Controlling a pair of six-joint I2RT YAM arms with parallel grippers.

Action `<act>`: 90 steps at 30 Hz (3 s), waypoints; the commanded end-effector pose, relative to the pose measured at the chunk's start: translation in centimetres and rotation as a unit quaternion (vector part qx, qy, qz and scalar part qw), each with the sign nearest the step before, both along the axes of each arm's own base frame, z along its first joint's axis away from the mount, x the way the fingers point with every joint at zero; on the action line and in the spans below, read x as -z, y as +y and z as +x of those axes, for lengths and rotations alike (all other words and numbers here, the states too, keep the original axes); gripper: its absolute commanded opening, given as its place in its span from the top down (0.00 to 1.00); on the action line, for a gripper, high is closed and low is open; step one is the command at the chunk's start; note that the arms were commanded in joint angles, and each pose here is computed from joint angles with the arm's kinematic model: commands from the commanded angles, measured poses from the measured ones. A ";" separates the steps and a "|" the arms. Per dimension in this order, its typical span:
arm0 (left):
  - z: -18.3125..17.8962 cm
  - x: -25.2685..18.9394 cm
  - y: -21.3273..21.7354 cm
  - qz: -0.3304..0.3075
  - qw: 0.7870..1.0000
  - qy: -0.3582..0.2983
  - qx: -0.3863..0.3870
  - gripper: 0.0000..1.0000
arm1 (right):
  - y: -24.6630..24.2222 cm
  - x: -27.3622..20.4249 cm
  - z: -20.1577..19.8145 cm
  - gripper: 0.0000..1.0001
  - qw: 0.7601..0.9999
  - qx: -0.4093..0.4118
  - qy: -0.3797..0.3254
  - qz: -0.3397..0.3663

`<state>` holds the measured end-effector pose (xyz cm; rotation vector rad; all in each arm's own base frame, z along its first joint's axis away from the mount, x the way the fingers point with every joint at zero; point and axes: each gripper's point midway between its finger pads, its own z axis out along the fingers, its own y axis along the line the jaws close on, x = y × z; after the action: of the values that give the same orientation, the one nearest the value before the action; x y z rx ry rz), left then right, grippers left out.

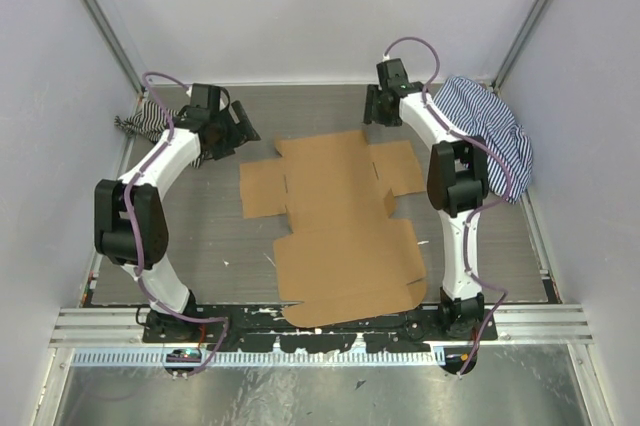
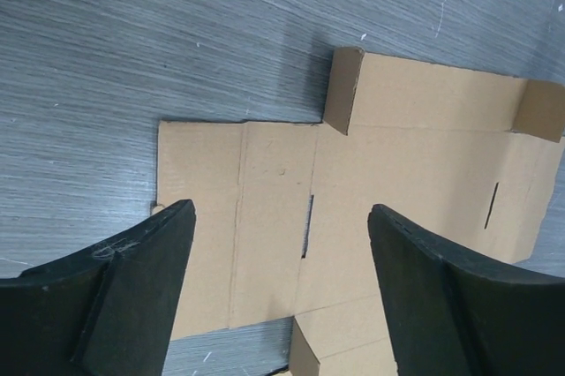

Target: Fold the paper box

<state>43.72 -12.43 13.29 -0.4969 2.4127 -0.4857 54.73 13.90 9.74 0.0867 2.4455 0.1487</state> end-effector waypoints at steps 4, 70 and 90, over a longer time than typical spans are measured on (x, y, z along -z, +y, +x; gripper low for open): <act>0.0 0.4 -0.5 0.004 1.000 0.007 0.019 0.16 | 1.6 -1.0 1.3 0.45 0.999 -0.039 -0.027 -0.018; 1.2 -3.0 -2.9 -0.007 0.997 -0.034 0.072 0.18 | 3.2 -2.0 2.4 0.99 0.996 -0.022 -0.082 -0.035; 0.5 -11.9 -4.7 -0.016 0.976 -0.131 0.172 0.19 | 5.2 -18.0 -7.9 0.99 0.879 -0.175 -0.435 0.086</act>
<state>45.31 -16.21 20.74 -0.1504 2.3385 -0.6177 48.70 17.33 18.67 -0.1542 1.8880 0.3602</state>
